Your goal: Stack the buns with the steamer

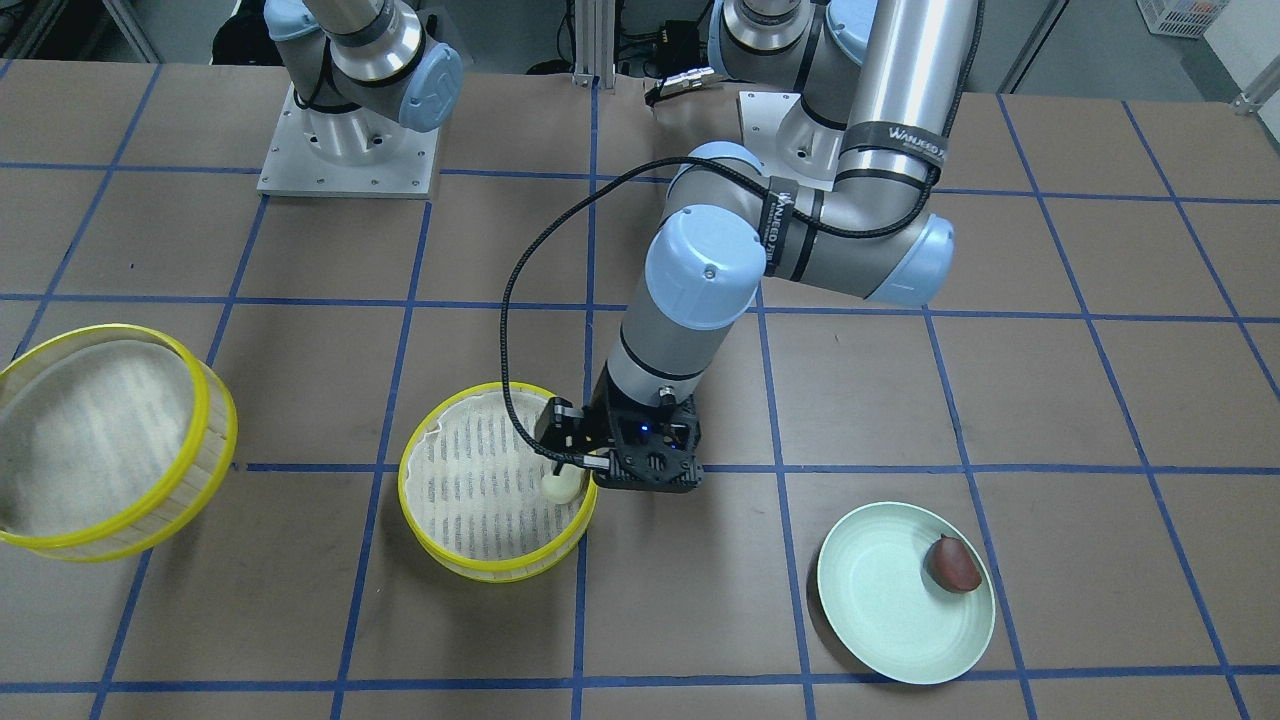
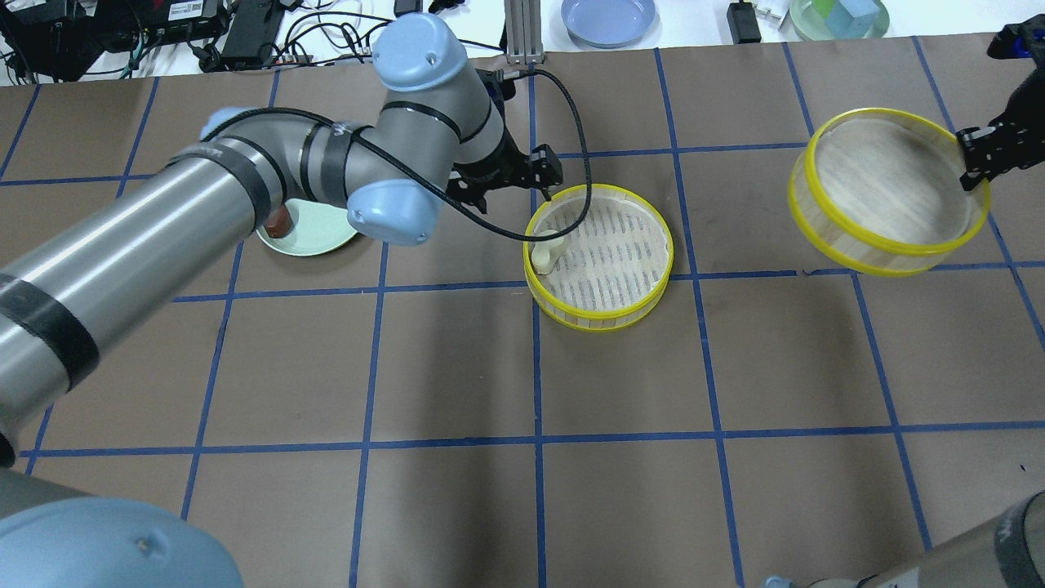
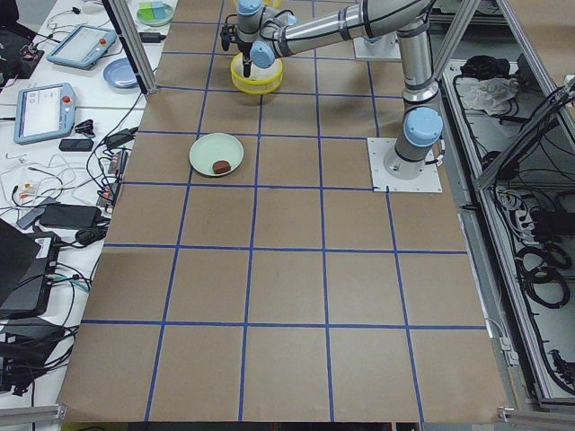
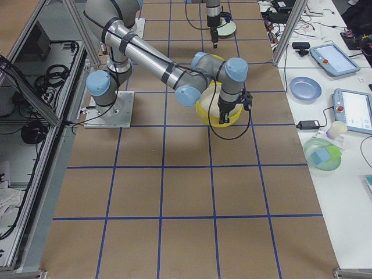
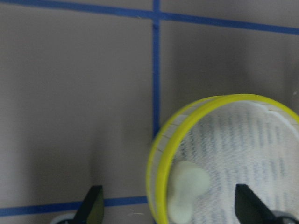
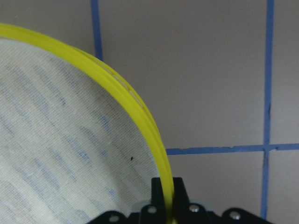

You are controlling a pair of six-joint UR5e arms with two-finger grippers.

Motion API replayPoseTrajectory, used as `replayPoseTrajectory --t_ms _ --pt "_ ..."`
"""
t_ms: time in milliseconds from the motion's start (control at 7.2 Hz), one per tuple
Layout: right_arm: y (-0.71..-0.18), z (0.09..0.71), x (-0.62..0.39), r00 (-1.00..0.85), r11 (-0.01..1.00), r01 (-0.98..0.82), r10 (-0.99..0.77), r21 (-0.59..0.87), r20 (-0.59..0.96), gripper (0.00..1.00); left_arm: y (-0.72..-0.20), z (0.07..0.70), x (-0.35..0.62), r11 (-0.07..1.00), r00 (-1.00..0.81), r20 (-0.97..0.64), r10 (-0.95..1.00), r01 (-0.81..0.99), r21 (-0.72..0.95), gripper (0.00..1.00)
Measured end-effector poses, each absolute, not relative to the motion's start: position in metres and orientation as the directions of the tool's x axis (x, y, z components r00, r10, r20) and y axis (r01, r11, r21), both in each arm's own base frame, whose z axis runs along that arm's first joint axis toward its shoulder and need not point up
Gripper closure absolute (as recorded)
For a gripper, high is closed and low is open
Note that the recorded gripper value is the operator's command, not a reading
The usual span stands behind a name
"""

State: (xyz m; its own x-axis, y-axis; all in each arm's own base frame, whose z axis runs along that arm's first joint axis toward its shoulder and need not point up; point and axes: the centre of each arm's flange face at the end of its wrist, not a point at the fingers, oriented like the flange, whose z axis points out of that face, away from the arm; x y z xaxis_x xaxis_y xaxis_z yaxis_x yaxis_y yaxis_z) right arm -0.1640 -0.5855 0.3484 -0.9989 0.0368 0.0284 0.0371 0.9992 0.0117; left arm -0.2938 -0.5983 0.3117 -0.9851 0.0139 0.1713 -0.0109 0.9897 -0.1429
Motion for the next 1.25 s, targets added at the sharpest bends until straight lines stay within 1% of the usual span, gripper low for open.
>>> replayPoseTrajectory --t_ms 278,556,833,1111,1250 --pt "-0.574 0.353 -0.066 -0.995 0.996 0.093 0.093 0.014 0.033 1.00 -0.628 0.352 -0.189 0.982 -0.993 0.035 0.112 0.105 -0.159 0.00" --pt "-0.570 0.348 0.058 -0.989 0.990 0.144 0.143 0.009 0.049 1.00 -0.642 0.362 -0.091 0.969 -0.981 -0.018 0.191 0.192 -0.155 0.00" --pt "-0.562 0.327 0.142 -0.981 0.984 0.177 0.177 -0.006 0.080 1.00 -0.646 0.340 -0.024 0.960 -0.966 -0.047 0.254 0.258 -0.109 0.00" --pt "-0.559 0.312 0.173 -0.976 0.979 0.201 0.202 -0.029 0.083 1.00 -0.637 0.299 0.013 0.966 -0.967 -0.038 0.250 0.252 -0.061 0.00" --pt "-0.559 0.309 0.176 -0.975 0.978 0.204 0.206 -0.031 0.081 1.00 -0.634 0.279 0.019 0.968 -0.969 -0.032 0.246 0.247 -0.050 0.03"
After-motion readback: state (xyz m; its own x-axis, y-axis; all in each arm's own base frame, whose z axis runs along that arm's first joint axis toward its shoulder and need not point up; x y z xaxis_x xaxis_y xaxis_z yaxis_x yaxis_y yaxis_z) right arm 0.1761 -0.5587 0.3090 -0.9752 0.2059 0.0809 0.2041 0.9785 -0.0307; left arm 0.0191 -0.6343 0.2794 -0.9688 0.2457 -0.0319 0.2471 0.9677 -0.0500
